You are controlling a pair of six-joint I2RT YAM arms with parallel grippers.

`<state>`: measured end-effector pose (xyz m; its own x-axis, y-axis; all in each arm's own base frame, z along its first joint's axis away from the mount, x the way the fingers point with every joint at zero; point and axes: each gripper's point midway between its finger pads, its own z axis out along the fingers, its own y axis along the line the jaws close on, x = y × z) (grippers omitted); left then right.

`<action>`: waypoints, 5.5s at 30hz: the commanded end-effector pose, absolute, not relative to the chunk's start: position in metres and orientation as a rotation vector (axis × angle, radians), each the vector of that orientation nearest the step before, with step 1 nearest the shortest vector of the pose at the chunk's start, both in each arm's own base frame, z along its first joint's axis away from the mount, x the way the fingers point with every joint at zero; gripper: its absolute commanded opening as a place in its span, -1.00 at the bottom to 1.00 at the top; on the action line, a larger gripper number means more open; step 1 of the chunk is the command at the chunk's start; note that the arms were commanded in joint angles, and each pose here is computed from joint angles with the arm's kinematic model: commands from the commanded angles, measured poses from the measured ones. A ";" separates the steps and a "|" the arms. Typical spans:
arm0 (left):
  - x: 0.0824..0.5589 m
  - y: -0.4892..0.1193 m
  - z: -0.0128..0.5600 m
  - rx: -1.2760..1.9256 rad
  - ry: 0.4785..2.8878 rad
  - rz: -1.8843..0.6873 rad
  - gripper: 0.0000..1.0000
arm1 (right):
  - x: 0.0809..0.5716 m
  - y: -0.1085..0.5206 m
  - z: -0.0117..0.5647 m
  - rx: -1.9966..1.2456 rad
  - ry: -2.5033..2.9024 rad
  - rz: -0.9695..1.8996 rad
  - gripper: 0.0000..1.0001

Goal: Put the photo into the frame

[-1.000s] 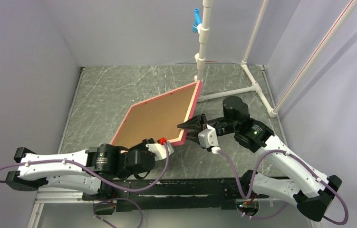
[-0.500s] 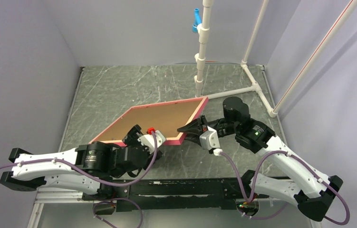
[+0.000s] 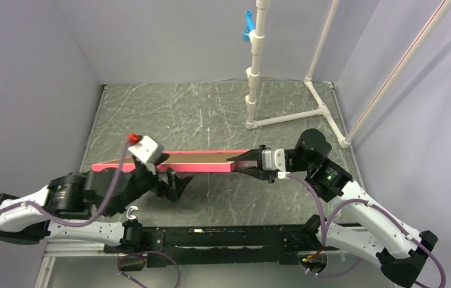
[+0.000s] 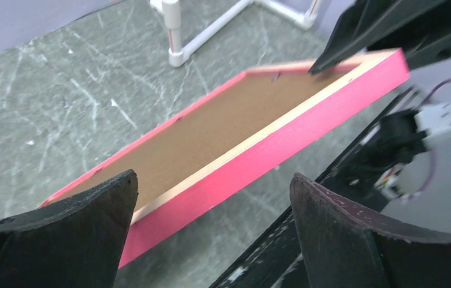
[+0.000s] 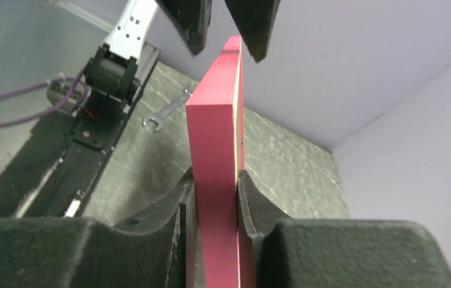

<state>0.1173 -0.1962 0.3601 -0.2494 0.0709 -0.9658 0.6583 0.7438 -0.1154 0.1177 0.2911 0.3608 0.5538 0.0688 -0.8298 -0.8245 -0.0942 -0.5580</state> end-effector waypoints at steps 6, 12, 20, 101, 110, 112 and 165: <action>0.114 -0.177 0.409 0.274 1.638 -0.945 0.97 | 0.108 0.290 0.386 -1.228 0.961 1.158 -1.00; 0.119 -0.169 0.402 0.208 1.676 -0.917 0.96 | 0.125 0.290 0.369 -1.049 1.276 1.238 -1.00; 0.118 -0.184 0.376 0.214 1.757 -0.881 0.97 | 0.166 0.279 0.304 -0.664 1.791 1.167 -1.00; 0.163 -0.202 0.206 0.184 2.340 -0.387 0.99 | 0.207 0.235 0.038 0.343 2.735 0.585 0.88; 0.170 -0.213 0.181 0.201 2.401 -0.426 0.99 | 0.207 0.254 0.000 0.233 2.818 0.275 0.29; 0.171 -0.209 0.178 0.190 2.407 -0.414 0.99 | 0.204 0.243 -0.005 0.227 2.838 0.160 0.00; 0.223 -0.131 0.043 -0.192 2.517 -0.627 0.92 | 0.259 0.106 0.024 0.226 2.801 0.082 0.49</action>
